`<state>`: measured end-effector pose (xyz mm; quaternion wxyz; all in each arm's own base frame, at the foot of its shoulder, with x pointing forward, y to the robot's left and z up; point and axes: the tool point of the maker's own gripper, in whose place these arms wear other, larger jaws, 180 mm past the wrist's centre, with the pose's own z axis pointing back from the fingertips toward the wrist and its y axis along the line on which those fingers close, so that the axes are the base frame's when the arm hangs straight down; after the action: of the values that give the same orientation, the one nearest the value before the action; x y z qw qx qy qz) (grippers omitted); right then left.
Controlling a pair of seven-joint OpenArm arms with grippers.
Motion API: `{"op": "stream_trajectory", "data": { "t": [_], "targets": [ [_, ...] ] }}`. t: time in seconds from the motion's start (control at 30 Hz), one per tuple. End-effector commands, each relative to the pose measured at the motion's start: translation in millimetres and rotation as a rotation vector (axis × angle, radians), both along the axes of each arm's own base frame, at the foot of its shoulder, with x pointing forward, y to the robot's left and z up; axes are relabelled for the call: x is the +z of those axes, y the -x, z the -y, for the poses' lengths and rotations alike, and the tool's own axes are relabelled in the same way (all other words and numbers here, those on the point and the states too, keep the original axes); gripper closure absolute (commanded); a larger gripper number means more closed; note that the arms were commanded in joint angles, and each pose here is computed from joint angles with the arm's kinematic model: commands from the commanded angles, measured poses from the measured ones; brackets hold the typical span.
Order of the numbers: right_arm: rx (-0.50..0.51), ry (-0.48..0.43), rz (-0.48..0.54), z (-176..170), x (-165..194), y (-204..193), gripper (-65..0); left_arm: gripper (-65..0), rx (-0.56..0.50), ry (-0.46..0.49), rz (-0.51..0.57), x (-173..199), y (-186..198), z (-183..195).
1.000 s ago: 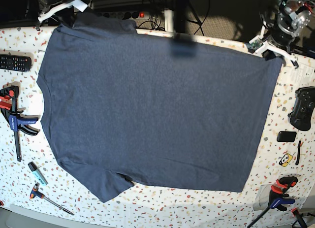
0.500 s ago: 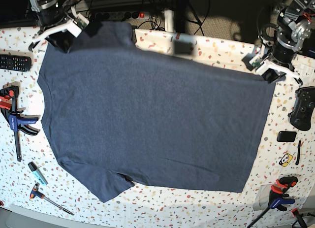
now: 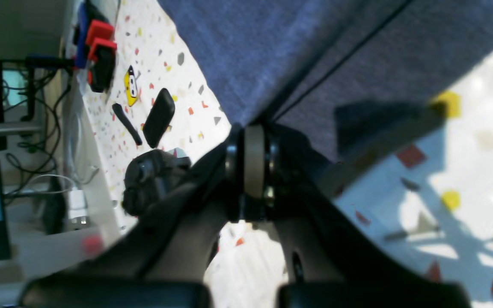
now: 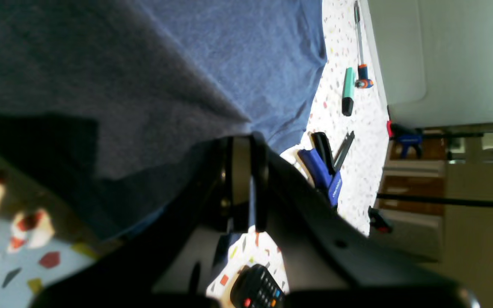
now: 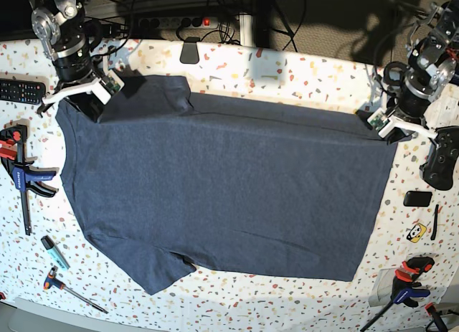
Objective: Fold the T-shirt properly
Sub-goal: 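Release and regrasp the shirt's collar-side edge with both grippers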
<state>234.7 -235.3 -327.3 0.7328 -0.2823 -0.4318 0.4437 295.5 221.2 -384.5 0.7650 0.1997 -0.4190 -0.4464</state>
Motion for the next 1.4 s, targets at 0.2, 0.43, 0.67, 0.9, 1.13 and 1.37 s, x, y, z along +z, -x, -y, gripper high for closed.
{"op": "stream_trajectory", "data": {
  "t": [0.2, 0.43, 0.67, 0.9, 1.13, 1.37],
  "targets": [
    [0.020, -0.015, 0.039, -3, -3, -23, 0.0, 0.0, 0.030, 0.035, 0.027, -7, -35, 1],
    [0.040, -0.013, 0.016, -9, -25, -44, 0.0, 0.0, 0.072, 0.025, 0.043, -9, -58, -14],
    [0.039, -0.001, 0.014, -10, -37, -75, 0.0, 0.0, 0.073, 0.025, 0.079, 4, -73, -16],
    [0.019, -0.047, 0.043, -9, -28, -91, 0.0, 0.0, 0.067, 0.031, 0.107, 13, -82, -15],
    [0.002, -0.036, 0.020, 1, -39, -91, 0.0, 0.0, 0.057, 0.037, 0.124, 18, -86, -13],
    [0.000, -0.033, 0.017, 6, -43, -95, 0.0, 0.0, 0.040, 0.051, 0.139, 21, -89, -8]
  ]
}}
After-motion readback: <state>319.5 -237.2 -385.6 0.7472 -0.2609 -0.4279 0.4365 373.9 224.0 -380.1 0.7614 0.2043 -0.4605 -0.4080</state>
